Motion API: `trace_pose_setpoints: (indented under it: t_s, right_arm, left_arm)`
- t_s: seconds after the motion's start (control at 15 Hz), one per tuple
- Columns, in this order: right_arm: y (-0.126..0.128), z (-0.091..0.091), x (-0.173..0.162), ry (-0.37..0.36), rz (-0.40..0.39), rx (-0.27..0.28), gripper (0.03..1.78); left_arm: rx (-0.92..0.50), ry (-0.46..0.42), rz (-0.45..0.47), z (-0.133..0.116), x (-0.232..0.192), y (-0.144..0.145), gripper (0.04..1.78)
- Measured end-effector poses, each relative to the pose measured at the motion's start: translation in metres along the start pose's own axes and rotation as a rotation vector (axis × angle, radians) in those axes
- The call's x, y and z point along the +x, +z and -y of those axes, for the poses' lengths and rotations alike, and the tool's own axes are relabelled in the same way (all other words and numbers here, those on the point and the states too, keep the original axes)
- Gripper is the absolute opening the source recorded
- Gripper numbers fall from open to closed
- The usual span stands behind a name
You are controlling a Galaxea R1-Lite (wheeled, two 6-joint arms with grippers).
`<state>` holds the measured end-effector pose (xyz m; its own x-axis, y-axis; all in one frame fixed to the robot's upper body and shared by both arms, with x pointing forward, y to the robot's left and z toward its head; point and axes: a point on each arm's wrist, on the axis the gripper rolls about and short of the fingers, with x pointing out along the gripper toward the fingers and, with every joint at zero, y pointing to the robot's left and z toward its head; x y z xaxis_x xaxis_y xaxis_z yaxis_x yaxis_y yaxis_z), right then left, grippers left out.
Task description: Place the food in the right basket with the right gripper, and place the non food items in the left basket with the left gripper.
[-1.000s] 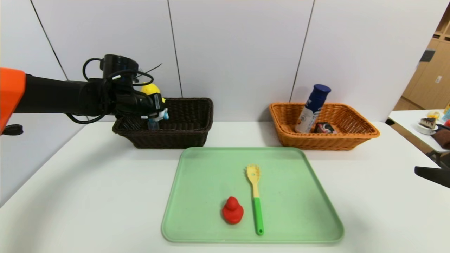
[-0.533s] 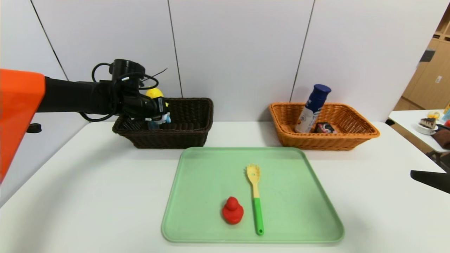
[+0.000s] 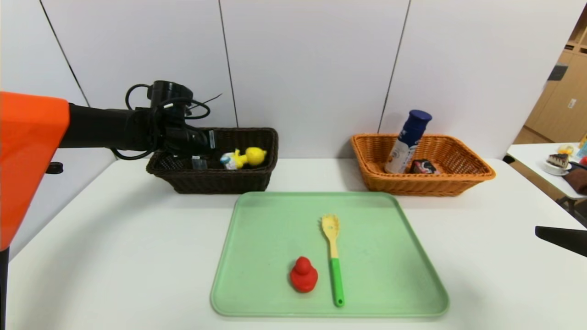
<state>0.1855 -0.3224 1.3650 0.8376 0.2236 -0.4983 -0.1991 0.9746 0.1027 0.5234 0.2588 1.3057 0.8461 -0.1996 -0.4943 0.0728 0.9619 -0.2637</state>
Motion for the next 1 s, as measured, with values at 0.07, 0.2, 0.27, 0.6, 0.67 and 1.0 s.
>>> trace_pose_setpoints:
  t_s: [0.07, 0.2, 0.27, 0.6, 0.67, 1.0]
  right_arm:
    - [0.000, 0.000, 0.000, -0.003, 0.002, 0.000, 1.70]
    - [0.001, 0.000, -0.002, -0.010, 0.010, 0.000, 1.70]
    - [0.003, 0.000, -0.004, -0.023, 0.019, 0.002, 1.70]
    - [0.020, 0.002, -0.012, -0.071, 0.059, 0.010, 1.71]
    - [0.022, 0.002, -0.014, -0.069, 0.042, 0.012, 1.71]
    - [0.017, 0.000, -0.010, 0.012, -0.160, 0.076, 1.71]
  left_arm:
    - [0.000, -0.005, 0.013, 0.002, -0.007, 0.004, 1.34]
    - [0.005, -0.020, 0.051, 0.010, -0.033, 0.017, 1.42]
    - [0.010, -0.029, 0.060, 0.015, -0.054, 0.023, 1.45]
    - [0.079, -0.056, -0.091, 0.044, -0.186, 0.013, 1.57]
    - [0.107, -0.071, -0.142, 0.053, -0.210, 0.000, 1.59]
    - [0.258, -0.162, -0.263, 0.099, -0.281, -0.062, 1.64]
